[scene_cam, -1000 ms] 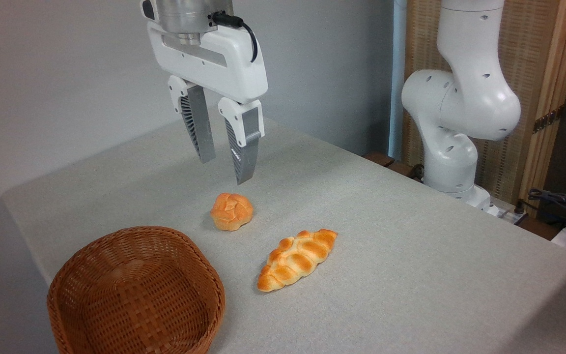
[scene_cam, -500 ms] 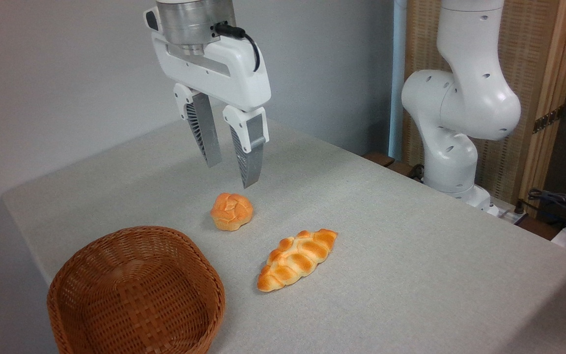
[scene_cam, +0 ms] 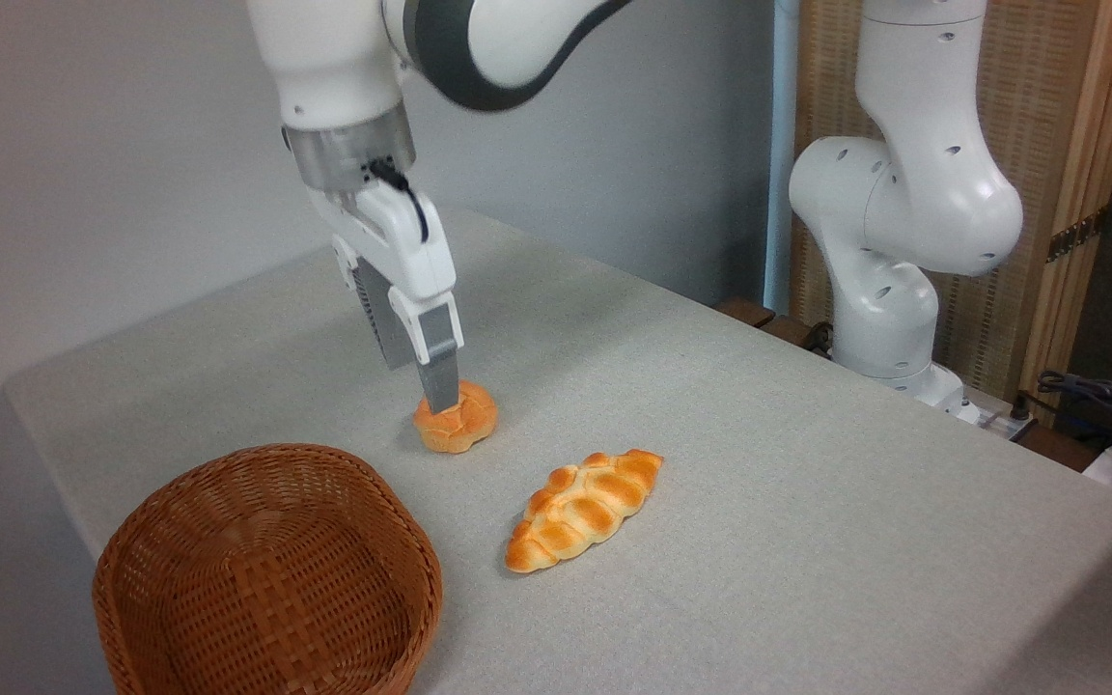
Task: Put bread into the basket
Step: 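Close the gripper around the round orange bun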
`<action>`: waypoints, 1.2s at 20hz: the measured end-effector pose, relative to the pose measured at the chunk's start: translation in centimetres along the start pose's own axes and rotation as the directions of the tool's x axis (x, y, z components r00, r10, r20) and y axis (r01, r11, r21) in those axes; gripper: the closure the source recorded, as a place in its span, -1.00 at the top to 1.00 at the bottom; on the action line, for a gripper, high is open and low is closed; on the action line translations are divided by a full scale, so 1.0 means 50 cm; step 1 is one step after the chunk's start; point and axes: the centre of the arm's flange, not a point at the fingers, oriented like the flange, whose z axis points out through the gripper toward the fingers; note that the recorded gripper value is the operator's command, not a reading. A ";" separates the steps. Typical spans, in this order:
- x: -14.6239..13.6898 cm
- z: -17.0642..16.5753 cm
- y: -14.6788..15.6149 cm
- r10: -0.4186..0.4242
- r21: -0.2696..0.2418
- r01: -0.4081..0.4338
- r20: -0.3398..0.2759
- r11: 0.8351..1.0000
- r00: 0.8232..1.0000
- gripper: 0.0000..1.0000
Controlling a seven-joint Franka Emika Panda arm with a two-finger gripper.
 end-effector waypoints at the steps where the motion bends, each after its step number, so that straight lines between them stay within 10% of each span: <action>1: 0.009 0.025 0.018 0.018 -0.004 -0.018 0.007 1.000 1.000 1.00; 13: 0.033 0.163 0.075 0.013 -0.099 -0.016 -0.030 0.995 0.999 1.00; 24: 0.039 0.189 0.070 0.004 -0.122 -0.008 -0.028 0.993 1.000 0.44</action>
